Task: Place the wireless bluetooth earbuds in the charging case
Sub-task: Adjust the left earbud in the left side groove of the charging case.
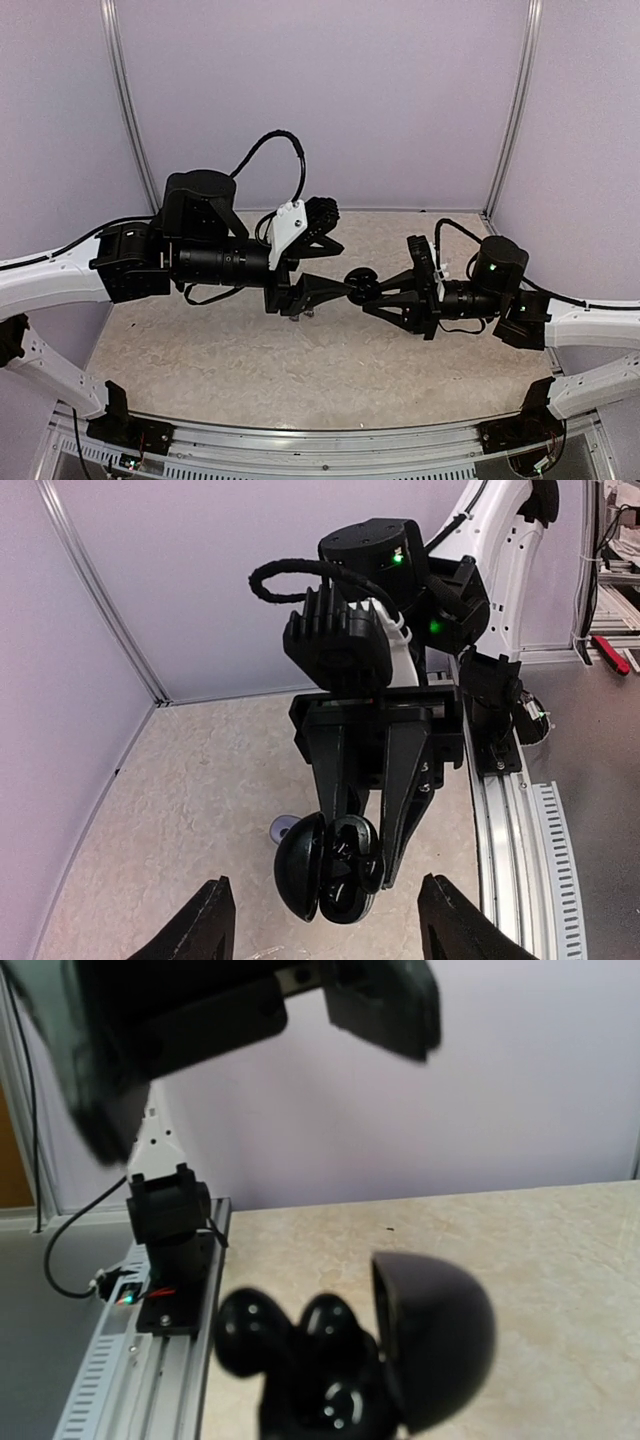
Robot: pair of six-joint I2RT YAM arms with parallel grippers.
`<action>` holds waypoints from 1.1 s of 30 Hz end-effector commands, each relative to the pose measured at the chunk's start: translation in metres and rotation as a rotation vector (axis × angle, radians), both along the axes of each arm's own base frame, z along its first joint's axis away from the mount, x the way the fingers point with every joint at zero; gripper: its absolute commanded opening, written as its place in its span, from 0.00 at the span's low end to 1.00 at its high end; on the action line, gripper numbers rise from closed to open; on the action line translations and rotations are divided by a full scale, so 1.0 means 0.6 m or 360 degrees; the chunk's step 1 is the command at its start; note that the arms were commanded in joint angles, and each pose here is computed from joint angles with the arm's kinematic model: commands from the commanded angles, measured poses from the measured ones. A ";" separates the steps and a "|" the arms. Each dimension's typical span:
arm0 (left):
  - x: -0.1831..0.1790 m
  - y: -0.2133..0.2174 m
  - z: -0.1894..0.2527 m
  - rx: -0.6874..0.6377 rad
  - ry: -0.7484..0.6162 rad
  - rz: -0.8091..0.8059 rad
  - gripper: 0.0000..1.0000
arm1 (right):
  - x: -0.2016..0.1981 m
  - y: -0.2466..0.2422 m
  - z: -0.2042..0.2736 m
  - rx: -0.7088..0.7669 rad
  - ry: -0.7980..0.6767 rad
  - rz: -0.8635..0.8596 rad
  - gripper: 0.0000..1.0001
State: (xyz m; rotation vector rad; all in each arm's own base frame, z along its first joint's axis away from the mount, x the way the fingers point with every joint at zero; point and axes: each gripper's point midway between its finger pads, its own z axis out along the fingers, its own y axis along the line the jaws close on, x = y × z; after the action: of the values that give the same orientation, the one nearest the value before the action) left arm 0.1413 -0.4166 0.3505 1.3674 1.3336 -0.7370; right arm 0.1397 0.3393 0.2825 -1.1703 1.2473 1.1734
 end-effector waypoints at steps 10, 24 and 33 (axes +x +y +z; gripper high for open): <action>0.008 -0.030 -0.036 0.0081 0.0031 0.0058 0.66 | -0.014 0.009 0.020 0.0031 -0.0010 0.0080 0.00; 0.032 -0.039 -0.039 -0.0013 0.0105 0.0200 0.66 | -0.011 0.013 0.019 0.0028 -0.0027 0.0084 0.00; 0.042 -0.044 -0.062 0.0033 0.0118 0.0220 0.65 | -0.012 0.012 0.026 0.0040 -0.0036 0.0084 0.00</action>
State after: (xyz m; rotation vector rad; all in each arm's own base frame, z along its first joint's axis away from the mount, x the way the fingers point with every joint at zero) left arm 0.1608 -0.4404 0.3204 1.2787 1.4669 -0.6997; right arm 0.1387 0.3435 0.2798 -1.1931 1.2524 1.1916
